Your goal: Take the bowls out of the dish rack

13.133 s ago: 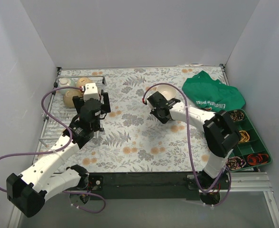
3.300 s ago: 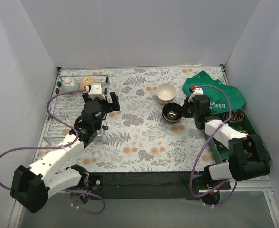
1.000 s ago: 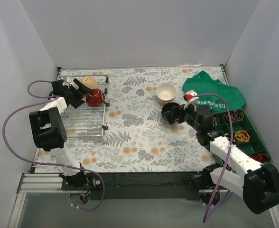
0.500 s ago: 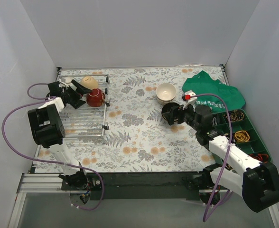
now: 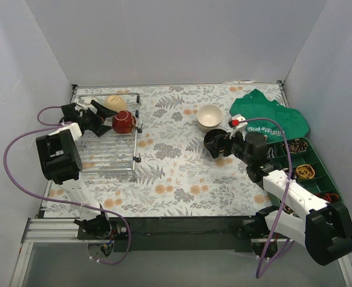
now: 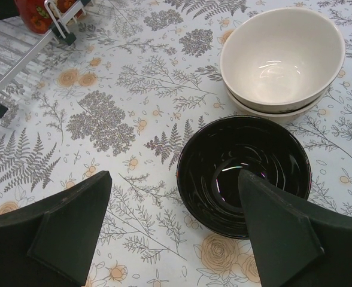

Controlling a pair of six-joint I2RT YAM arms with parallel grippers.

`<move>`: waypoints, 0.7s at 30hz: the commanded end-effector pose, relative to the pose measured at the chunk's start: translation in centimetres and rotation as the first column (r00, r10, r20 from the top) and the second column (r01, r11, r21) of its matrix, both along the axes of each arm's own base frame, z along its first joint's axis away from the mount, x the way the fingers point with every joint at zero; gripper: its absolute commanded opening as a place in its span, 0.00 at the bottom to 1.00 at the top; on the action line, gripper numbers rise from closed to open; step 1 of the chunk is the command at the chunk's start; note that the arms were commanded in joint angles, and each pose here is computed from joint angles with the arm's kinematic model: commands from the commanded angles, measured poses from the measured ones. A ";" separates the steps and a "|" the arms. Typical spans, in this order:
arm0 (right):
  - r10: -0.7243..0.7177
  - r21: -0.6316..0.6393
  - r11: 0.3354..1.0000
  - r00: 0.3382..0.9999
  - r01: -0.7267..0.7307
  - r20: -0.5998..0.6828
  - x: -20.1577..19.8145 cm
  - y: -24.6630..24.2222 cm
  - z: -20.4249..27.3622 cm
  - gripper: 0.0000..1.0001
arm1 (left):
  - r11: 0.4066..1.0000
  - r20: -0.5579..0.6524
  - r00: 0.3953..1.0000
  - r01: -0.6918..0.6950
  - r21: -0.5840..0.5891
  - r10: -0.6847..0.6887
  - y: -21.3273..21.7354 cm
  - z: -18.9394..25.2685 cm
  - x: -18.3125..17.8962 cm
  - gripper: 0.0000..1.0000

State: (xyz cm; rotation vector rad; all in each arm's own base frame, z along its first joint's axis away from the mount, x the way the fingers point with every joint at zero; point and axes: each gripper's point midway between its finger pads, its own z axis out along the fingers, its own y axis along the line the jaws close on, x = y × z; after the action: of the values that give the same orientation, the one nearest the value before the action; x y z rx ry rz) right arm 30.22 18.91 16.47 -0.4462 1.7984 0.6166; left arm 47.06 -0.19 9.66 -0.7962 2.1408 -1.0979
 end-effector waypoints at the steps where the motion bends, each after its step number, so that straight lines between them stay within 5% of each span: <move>1: 0.021 0.016 1.000 0.999 -0.022 0.048 0.4 0.6 1.1 0.94 | 0.999 -0.075 0.997 0.011 -0.043 -0.015 -1.5 -0.8 -1.6 0.98; 13: 0.043 0.019 0.999 0.998 -0.043 0.036 0.4 1.0 0.9 0.94 | 1.000 -0.040 0.999 -0.017 0.015 0.018 -2.1 0.8 -1.5 0.98; 21: 0.044 0.017 0.999 0.998 -0.045 0.035 0.3 1.0 0.9 0.94 | 0.998 -0.118 0.992 -0.039 0.044 0.044 -1.8 -1.7 -1.8 0.98</move>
State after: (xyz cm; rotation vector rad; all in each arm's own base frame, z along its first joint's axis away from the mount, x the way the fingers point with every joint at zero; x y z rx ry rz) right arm 30.06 19.33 15.36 -0.4675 1.8304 0.6391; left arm 46.89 -1.20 9.77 -0.8331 2.1400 -1.0386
